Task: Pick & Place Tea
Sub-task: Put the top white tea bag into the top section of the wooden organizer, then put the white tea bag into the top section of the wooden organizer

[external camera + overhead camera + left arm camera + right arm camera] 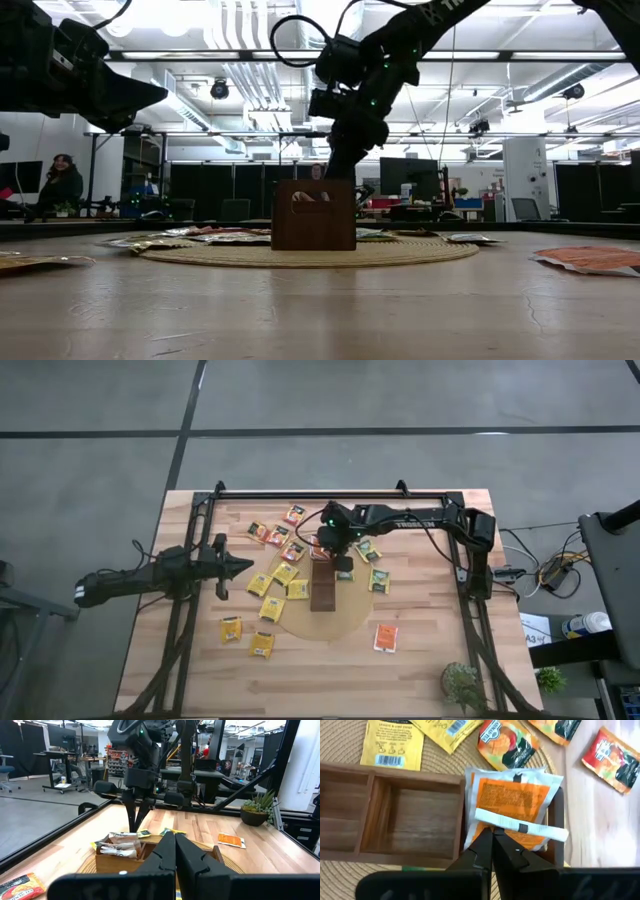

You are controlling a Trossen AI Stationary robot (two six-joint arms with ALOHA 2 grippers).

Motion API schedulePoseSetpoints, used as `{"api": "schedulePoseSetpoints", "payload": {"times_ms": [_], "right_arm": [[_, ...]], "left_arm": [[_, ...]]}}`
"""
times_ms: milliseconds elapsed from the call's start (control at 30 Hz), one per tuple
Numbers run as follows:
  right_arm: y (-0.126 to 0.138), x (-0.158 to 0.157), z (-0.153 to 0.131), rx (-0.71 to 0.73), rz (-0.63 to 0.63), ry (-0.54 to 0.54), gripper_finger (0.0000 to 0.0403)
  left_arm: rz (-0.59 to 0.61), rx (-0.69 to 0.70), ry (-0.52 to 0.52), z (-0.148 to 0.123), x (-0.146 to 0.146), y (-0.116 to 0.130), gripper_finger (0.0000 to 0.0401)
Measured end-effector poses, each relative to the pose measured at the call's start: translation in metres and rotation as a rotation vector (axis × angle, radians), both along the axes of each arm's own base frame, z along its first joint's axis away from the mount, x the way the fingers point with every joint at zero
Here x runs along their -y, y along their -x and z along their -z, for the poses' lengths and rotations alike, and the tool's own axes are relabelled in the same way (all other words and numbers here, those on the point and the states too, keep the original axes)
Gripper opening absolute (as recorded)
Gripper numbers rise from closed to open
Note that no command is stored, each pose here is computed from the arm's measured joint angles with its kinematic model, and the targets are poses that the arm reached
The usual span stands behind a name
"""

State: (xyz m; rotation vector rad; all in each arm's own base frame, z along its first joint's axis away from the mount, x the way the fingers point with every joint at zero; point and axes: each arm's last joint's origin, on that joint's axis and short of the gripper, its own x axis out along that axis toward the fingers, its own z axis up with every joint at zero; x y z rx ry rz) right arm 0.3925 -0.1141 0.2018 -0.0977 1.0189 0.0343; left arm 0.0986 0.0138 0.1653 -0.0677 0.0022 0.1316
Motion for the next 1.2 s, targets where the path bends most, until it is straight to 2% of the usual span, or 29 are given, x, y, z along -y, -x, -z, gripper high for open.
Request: {"api": "schedulePoseSetpoints", "payload": {"times_ms": [433, 767, 967, 1200], "right_arm": [[0.010, -0.008, 0.000, -0.104, 0.000, -0.037, 0.0008], [0.011, -0.017, -0.022, -0.049, -0.018, -0.022, 0.0008], [0.008, -0.017, -0.030, -0.025, 0.032, -0.048, 0.0008], [0.021, -0.052, -0.046, -0.074, 0.031, -0.100, 0.0008]], "left_arm": [[0.000, 0.000, 0.000, 0.000, 0.000, 0.000, 0.0000], [0.000, 0.000, 0.000, 0.000, 0.000, 0.000, 0.0000], [0.000, 0.000, 0.000, 0.000, 0.000, 0.000, 0.0000], [0.000, 0.000, 0.000, 0.000, 0.000, 0.000, 0.0000]]}}
